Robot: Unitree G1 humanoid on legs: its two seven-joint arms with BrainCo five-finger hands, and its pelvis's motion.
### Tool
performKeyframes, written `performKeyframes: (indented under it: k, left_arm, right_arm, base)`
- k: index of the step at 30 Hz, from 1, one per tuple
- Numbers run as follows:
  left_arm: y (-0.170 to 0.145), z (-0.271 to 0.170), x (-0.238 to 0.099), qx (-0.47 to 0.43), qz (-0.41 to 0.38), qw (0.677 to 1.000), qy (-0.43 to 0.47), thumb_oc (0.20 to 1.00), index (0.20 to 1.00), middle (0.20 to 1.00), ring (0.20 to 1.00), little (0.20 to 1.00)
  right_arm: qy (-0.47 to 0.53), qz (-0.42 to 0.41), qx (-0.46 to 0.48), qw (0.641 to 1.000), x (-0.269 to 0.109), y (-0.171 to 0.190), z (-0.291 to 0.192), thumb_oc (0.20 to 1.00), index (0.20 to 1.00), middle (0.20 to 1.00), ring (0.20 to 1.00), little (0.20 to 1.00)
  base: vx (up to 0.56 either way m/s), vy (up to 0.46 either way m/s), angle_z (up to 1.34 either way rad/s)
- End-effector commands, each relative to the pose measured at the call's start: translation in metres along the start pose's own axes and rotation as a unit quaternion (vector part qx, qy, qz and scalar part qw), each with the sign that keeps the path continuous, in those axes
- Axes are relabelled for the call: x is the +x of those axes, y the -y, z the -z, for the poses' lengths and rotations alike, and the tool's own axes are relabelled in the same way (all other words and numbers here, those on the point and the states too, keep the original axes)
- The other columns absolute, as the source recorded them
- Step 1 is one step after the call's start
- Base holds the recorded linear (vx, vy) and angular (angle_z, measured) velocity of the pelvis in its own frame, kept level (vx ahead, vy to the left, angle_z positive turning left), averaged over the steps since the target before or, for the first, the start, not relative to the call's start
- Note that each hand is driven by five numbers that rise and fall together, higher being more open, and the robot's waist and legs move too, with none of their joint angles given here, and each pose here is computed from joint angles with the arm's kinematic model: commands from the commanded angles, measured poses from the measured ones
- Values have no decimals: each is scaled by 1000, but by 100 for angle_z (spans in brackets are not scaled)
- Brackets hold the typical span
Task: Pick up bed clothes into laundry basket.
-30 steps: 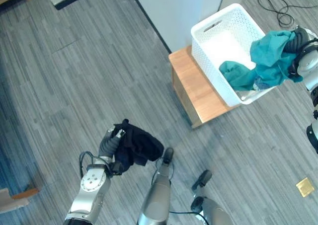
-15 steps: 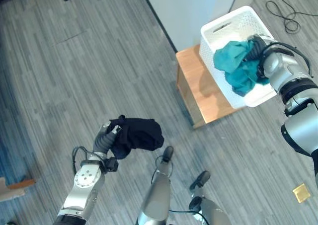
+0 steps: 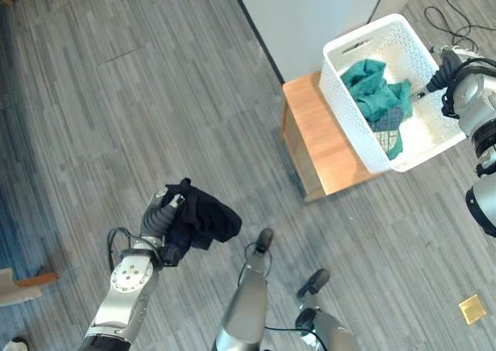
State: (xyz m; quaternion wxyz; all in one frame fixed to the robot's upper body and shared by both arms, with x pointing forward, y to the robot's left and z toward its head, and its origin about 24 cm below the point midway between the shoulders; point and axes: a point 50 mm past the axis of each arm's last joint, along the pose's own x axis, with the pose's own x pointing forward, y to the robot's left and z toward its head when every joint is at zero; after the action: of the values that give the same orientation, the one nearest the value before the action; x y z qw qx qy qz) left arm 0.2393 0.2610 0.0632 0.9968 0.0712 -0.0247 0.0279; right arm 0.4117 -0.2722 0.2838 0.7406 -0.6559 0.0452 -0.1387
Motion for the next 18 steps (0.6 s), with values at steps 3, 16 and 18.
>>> performKeyframes:
  k: [3,16,18]
  left_arm:
    - [3,-33,2,36,18,996,85,200,200,200,200,200]
    - [-2,-129,12,0,-50,948,313,200,200,200,200,200]
    - [-5,-134,12,-7,-59,943,328,200,200,200,200,200]
  right_arm:
    - [113,81,144,980,-5,39,-38,1000,1000,1000,1000,1000]
    - [326,-131,637,686,-174,-129,-37,1000,1000,1000,1000,1000]
    - [314,-128,637,692,-179,-134,-30,1000,1000,1000,1000,1000]
  base:
    - [-23,35,-7]
    - [70,37,-22]
    - [74,44,-38]
